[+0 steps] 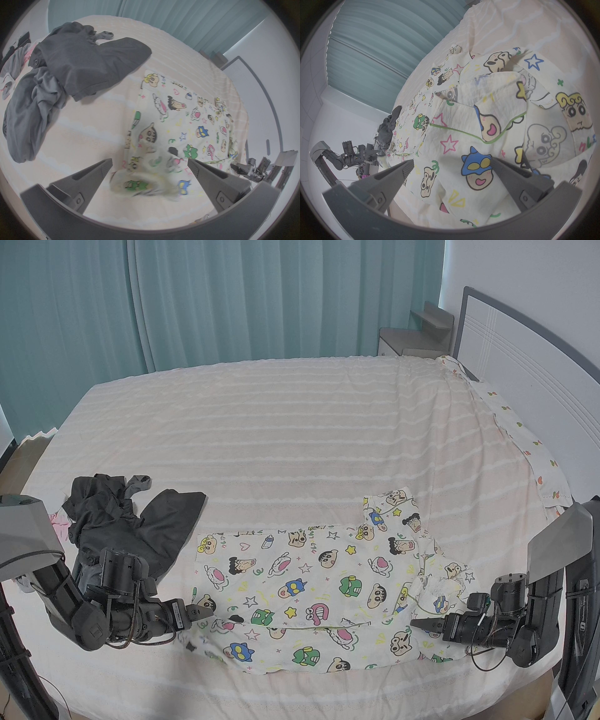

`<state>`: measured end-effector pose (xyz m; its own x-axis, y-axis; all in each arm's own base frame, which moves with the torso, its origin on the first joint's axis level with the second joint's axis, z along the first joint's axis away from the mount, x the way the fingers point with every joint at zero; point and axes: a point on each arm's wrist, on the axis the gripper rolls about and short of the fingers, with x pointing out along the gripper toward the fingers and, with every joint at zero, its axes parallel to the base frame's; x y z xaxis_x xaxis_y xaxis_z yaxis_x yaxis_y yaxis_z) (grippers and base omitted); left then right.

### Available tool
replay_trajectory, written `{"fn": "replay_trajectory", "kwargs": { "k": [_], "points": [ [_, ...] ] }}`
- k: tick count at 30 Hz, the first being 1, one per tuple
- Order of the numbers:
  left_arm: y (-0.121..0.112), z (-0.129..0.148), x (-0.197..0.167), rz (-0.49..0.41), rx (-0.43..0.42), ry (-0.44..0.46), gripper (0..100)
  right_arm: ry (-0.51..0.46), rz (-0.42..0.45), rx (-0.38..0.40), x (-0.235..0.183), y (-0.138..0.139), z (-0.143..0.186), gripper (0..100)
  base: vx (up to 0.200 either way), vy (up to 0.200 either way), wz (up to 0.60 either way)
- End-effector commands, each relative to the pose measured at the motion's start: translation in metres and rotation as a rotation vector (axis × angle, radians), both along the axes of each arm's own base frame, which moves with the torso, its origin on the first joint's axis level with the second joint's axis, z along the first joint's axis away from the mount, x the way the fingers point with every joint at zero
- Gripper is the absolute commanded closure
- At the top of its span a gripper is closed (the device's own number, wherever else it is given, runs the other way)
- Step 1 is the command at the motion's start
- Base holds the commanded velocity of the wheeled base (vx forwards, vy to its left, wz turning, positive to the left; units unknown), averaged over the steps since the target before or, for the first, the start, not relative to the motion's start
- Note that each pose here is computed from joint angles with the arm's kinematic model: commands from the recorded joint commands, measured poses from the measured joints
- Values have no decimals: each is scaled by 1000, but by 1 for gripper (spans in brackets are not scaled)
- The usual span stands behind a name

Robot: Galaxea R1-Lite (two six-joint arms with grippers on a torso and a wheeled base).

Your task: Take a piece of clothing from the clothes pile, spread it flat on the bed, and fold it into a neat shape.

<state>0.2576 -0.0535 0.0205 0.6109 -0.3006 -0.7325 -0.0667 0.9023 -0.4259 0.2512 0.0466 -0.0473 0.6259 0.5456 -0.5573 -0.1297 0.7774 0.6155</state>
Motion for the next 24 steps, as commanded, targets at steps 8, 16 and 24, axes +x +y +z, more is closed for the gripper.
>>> {"fn": "replay_trajectory", "kwargs": {
  "k": [8, 16, 24],
  "points": [
    [19, 19, -30, 13, -55, -12, 0, -16, 0, -2, 0, 1, 2, 0, 0, 0, 0],
    [17, 15, -23, 4, -57, -5, 0, -9, 4, -7, -3, 1, 2, 0, 0, 0, 0],
    [-2, -7, -1, -48, -63, 53, 0, -11, 8, -11, -3, 1, 2, 0, 0, 0, 0]
  ]
}}
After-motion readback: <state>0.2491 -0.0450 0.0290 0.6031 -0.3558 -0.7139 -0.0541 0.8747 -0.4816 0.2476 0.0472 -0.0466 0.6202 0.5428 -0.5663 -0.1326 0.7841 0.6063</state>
